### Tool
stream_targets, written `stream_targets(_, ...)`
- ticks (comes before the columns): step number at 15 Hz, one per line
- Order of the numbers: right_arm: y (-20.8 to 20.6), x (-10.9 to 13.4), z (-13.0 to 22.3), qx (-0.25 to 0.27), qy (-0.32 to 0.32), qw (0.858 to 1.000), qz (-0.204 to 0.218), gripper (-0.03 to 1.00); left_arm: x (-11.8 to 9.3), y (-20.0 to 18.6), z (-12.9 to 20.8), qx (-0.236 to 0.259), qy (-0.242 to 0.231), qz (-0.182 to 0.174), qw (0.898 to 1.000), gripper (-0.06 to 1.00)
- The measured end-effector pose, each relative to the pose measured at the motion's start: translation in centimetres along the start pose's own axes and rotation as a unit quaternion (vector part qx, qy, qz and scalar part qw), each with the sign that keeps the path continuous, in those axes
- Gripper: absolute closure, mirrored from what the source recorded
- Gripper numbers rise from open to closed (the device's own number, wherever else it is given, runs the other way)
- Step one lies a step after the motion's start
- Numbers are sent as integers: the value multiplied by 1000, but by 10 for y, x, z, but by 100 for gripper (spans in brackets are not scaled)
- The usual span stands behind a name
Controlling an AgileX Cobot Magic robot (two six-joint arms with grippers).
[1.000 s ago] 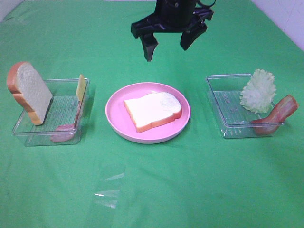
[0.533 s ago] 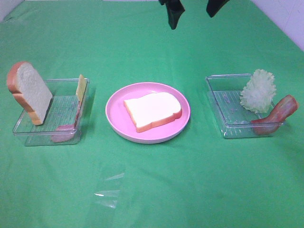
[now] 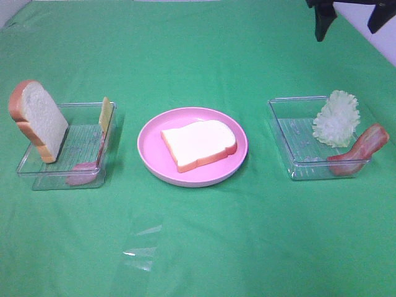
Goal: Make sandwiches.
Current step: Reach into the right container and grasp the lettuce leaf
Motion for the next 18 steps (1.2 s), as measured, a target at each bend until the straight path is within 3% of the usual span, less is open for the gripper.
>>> stream_targets(5, 35, -48, 32, 71, 65, 994, -43, 8, 0, 0, 0, 0, 0, 0, 1000, -5)
stream_targets(11, 50, -39, 34, 81, 58, 992, -81, 8, 0, 0, 0, 0, 0, 0, 1000, -5)
stream_targets(18, 114, -30, 42, 131, 63, 984, -99, 8, 0, 0, 0, 0, 0, 0, 1000, -5)
Point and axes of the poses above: a point on each arm's last joint axis where the gripper is mounted, y pointing out along that axis toward the gripper, x along the wrist's bending axis when the last joint is at zero, z = x × y, the point moved 6 cm from there along y, pointing out along that axis toward the gripper, and after that the axes turned 1 degree about -y, right-handed, at the moved point
